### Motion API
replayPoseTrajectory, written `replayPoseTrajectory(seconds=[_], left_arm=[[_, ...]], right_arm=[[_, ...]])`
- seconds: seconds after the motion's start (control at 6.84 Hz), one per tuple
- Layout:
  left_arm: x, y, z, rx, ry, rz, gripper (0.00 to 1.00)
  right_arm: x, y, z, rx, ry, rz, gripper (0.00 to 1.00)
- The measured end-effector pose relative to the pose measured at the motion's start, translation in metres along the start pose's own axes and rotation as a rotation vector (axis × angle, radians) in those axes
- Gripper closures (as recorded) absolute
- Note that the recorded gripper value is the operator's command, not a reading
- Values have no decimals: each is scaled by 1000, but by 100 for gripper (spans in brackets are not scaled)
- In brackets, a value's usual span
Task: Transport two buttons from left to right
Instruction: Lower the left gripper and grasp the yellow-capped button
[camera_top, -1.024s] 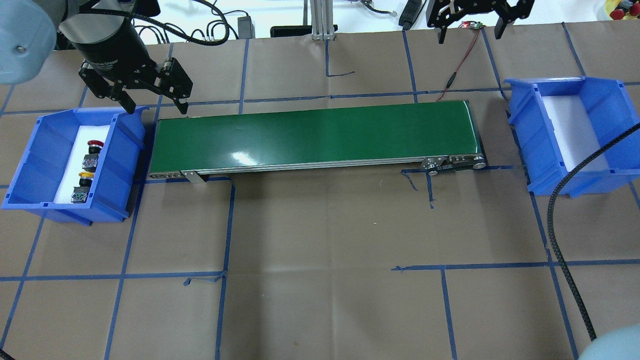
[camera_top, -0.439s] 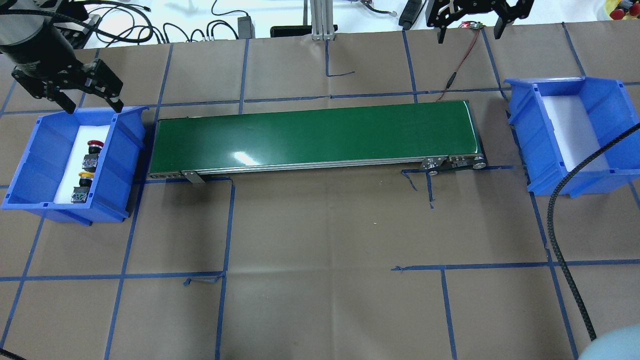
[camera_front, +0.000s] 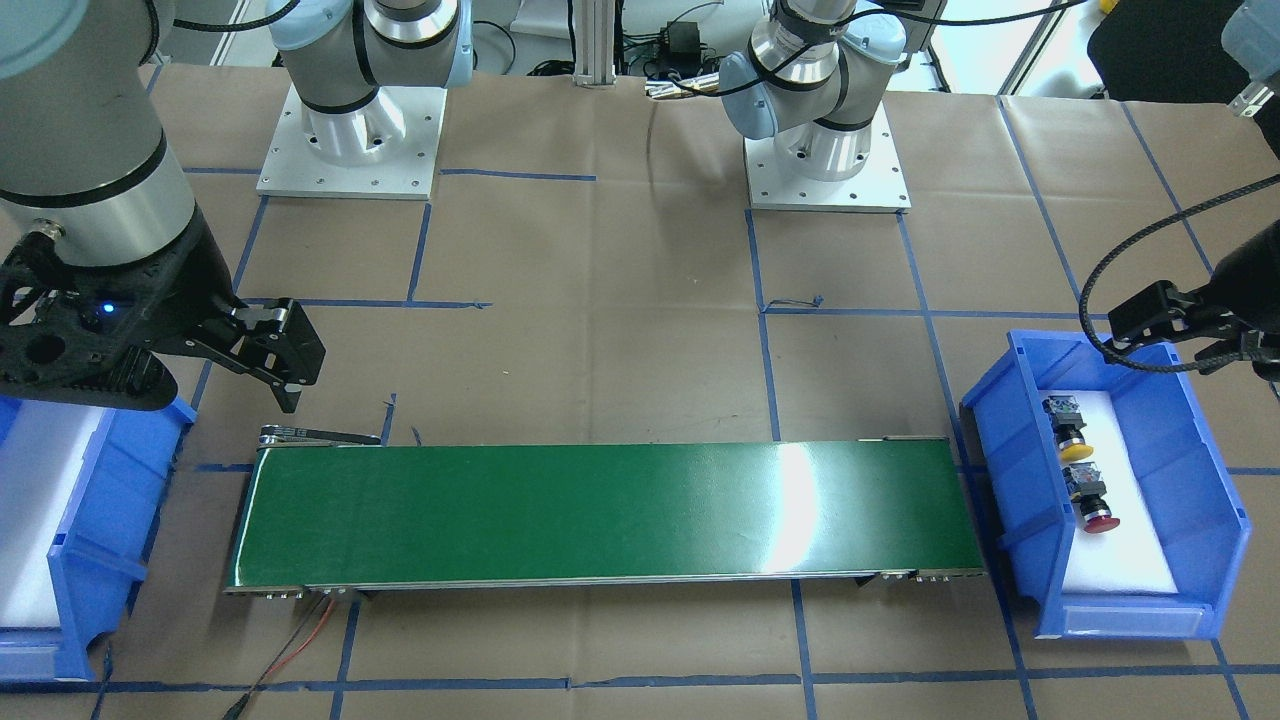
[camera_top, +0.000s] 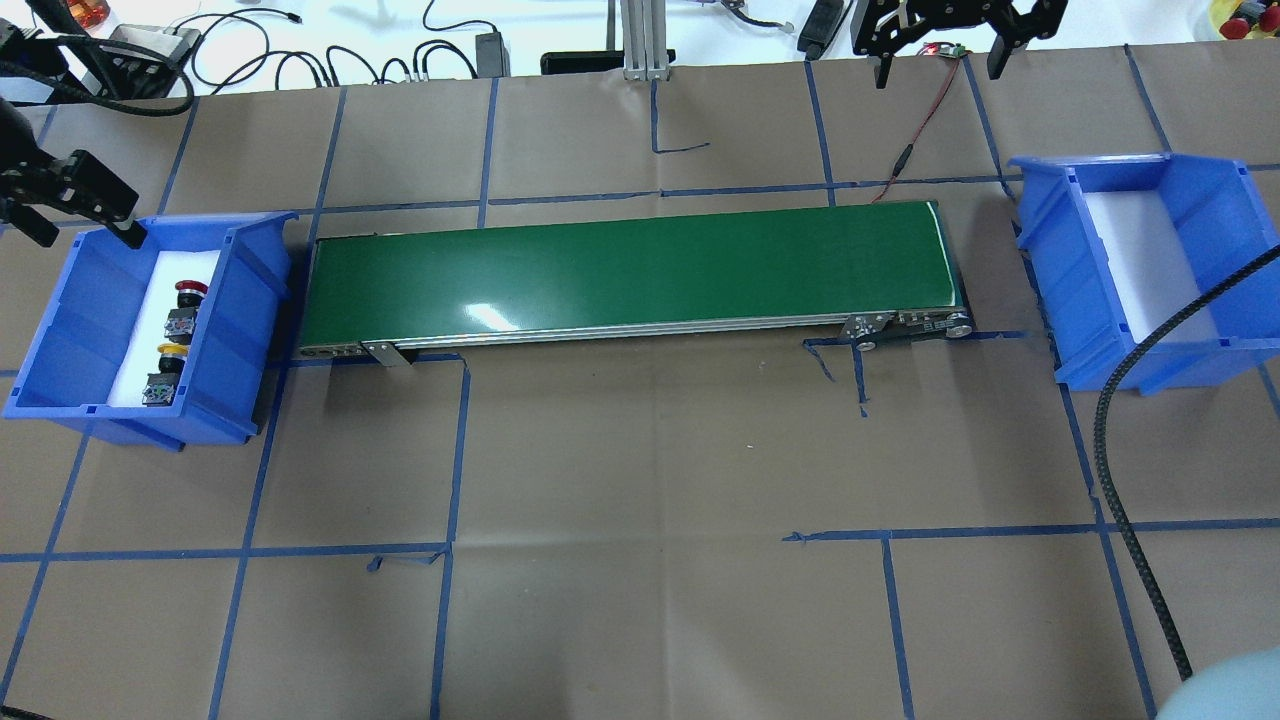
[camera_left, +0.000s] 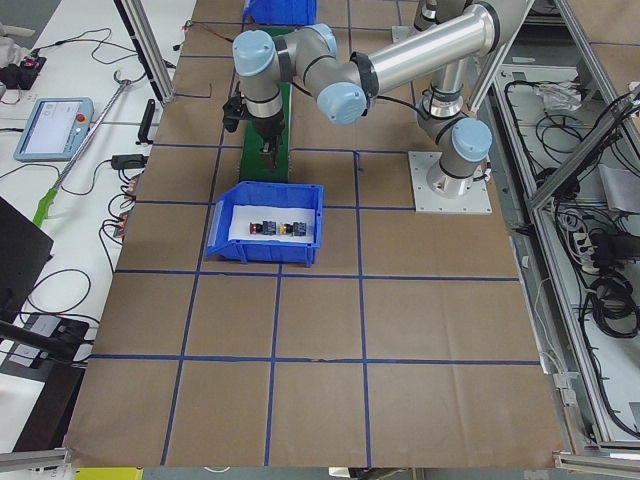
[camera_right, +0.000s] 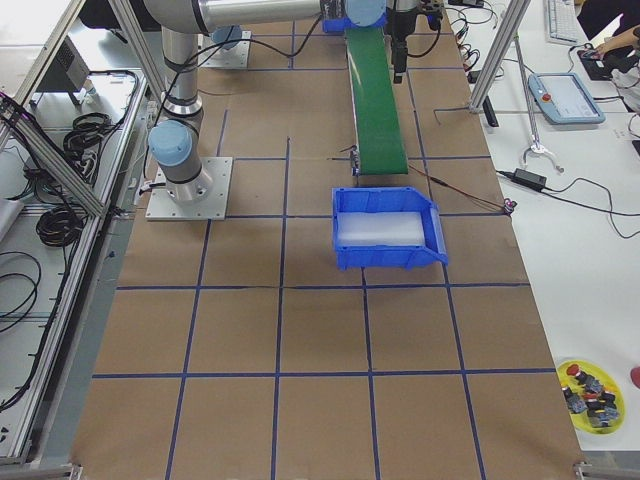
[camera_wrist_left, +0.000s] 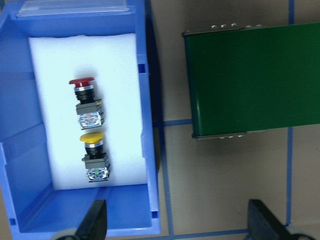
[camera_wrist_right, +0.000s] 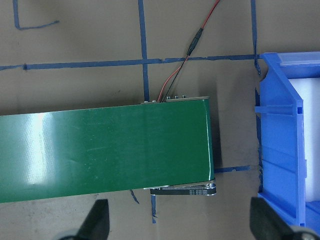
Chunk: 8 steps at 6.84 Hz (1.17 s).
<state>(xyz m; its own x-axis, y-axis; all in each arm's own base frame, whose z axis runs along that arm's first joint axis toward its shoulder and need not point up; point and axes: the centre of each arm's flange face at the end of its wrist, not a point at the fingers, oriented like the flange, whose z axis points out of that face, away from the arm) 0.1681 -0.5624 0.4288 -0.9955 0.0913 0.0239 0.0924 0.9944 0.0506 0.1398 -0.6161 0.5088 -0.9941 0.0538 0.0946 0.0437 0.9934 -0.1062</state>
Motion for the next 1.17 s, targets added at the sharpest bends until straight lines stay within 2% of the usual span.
replayPoseTrajectory(seconds=[0.58, 1.02, 1.17], left_arm=[[-40, -2, 43, -13, 14, -21, 0], [-45, -6, 105, 43, -30, -24, 0], [-47, -3, 126, 44, -31, -30, 0]], right_arm=[[0, 0, -1, 3, -1, 0, 0], [1, -1, 0, 2, 0, 2, 0], [1, -1, 0, 2, 0, 2, 0]])
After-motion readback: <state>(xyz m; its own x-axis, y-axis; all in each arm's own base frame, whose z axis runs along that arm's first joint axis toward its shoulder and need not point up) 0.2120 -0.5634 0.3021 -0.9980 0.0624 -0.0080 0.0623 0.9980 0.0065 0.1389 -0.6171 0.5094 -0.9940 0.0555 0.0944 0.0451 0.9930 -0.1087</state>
